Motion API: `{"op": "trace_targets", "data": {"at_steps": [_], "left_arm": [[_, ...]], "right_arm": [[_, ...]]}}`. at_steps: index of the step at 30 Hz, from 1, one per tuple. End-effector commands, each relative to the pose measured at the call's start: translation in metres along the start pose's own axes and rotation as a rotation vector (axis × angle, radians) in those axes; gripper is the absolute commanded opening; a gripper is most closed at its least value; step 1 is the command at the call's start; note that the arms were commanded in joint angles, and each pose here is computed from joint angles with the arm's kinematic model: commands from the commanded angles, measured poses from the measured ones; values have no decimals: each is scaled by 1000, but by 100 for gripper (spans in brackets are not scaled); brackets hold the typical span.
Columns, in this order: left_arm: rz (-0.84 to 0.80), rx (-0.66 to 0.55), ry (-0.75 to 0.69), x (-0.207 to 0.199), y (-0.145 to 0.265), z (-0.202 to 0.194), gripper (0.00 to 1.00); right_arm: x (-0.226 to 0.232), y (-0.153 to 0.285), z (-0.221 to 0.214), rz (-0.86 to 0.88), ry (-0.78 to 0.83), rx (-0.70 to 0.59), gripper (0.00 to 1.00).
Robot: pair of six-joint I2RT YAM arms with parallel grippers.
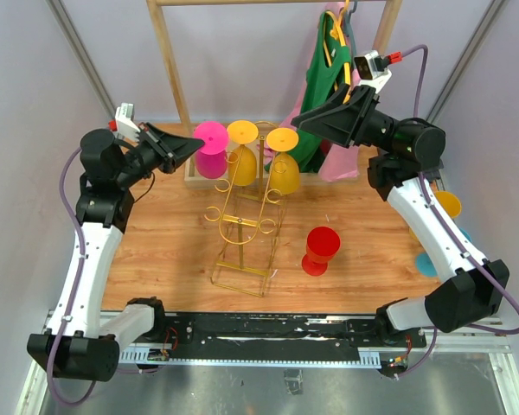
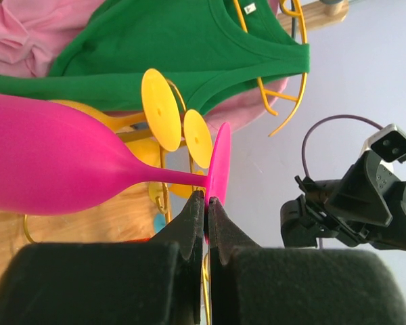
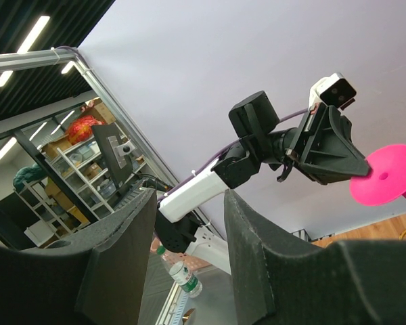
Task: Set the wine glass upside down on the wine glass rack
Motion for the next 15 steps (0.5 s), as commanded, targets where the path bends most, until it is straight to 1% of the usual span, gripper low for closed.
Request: {"op": "trace_targets", "data": {"at_steps": [1,15], "left_arm": [[-25,34,-13,-2,0,-8,0],[-24,87,-29,-3,-12,-18,0]], "right_arm": [[6,1,2,16,49,-17,46],[1,2,1,10,38,-15,46]]}}
Point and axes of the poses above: each gripper's point midway between its finger pads, its own y axis back along the fingers, its own x axis along the line the jaws close on, z = x × y, the point moved 10 cm from there along y, back along the fingers, and after that the axes turned 2 degrees about -y, right-handed, at the moved point
